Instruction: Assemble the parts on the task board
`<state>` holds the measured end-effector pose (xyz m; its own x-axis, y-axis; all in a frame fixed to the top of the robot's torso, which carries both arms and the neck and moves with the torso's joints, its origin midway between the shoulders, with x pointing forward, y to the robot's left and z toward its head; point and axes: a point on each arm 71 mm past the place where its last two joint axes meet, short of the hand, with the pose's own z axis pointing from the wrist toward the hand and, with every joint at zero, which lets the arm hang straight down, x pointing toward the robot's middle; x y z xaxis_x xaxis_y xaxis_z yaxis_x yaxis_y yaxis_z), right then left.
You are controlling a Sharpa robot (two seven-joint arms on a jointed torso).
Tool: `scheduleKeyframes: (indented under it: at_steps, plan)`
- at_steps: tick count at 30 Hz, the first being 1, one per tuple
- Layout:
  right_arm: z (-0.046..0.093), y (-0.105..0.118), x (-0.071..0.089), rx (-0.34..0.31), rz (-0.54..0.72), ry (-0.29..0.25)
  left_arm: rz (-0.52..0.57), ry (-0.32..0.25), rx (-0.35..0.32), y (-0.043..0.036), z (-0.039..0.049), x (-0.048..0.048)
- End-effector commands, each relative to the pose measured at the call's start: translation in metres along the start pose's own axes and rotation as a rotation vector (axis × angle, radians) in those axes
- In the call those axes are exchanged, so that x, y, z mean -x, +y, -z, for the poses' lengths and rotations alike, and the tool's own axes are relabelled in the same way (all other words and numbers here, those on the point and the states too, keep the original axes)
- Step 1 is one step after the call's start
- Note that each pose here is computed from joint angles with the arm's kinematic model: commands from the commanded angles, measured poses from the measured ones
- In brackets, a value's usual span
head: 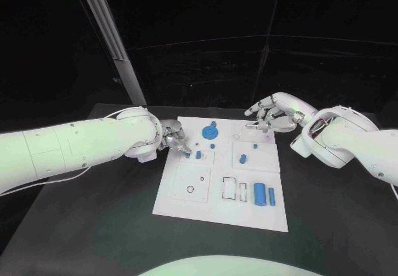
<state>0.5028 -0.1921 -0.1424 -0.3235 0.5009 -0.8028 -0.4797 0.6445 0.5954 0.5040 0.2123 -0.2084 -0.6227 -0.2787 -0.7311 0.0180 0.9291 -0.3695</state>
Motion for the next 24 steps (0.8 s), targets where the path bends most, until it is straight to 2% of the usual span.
scheduleKeyframes:
  at_steps: [1, 24]
  plan:
    - [-0.0004, 0.0017, 0.0004, 0.012, 0.001, 0.003, -0.023, 0.005, 0.005, -0.0009, -0.0002, -0.0008]
    - [-0.0003, 0.0018, 0.0003, 0.012, 0.001, 0.004, -0.043, 0.055, 0.035, 0.0034, -0.0027, -0.0069]
